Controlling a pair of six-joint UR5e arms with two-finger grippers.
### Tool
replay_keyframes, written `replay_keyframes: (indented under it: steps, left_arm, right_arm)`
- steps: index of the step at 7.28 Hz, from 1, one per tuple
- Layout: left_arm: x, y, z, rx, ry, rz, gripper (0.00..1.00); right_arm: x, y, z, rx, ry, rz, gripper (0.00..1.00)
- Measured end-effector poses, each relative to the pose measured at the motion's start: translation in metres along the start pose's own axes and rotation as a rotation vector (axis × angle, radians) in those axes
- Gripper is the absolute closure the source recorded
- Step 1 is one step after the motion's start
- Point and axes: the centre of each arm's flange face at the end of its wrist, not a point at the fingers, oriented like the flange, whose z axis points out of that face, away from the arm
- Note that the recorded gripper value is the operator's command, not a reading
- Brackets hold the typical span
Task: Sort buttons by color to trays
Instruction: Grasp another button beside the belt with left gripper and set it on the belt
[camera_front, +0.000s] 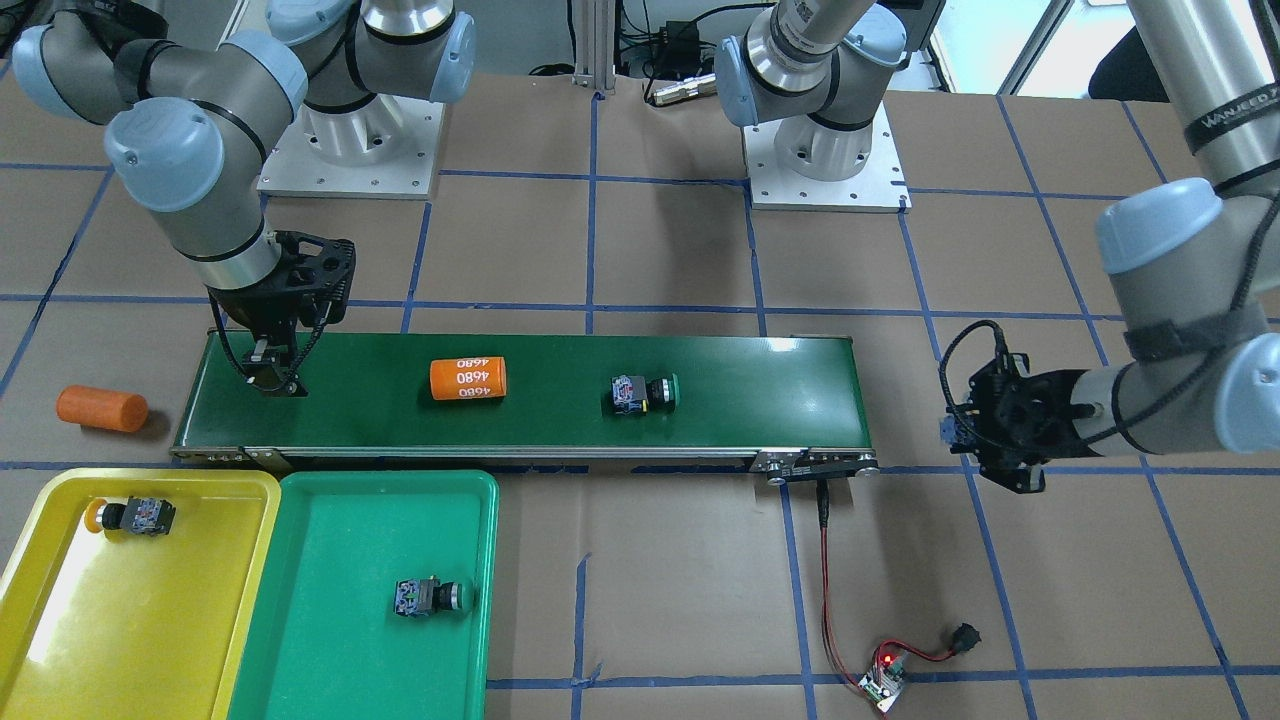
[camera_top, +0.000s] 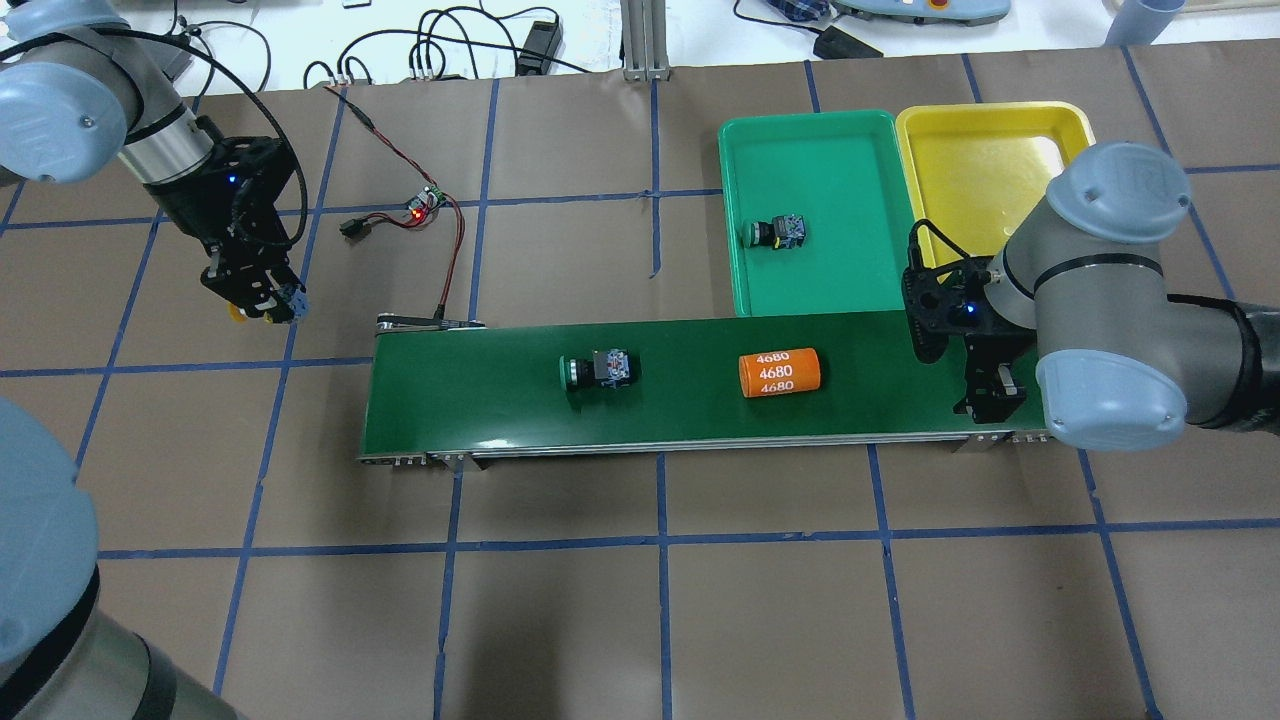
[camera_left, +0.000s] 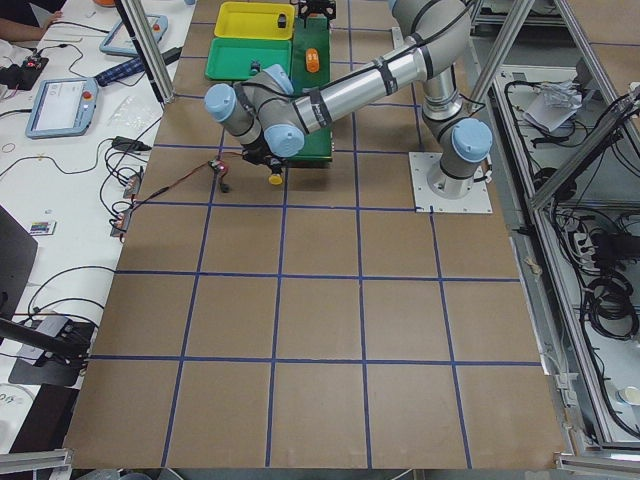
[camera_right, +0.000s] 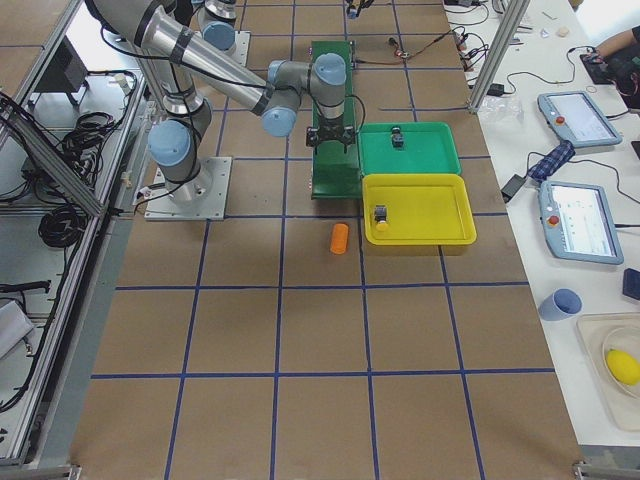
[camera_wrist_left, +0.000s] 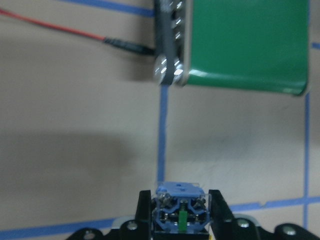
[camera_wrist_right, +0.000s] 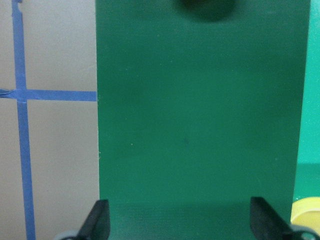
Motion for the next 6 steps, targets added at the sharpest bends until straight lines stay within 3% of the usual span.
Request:
replay_keyframes:
  steps: [3,6]
  left_arm:
    - [0.053,-0.071,0.042,0.039,-0.047,-0.039,1.00]
    - [0.085,-0.143,0.075,0.009,-0.138,-0.088,1.00]
  right_arm:
    - [0.000,0.000,0.000,0.002,0.000,0.002,0.00]
    - [0.000,0.000,0.000,0.003,-0.001,0.003,0.00]
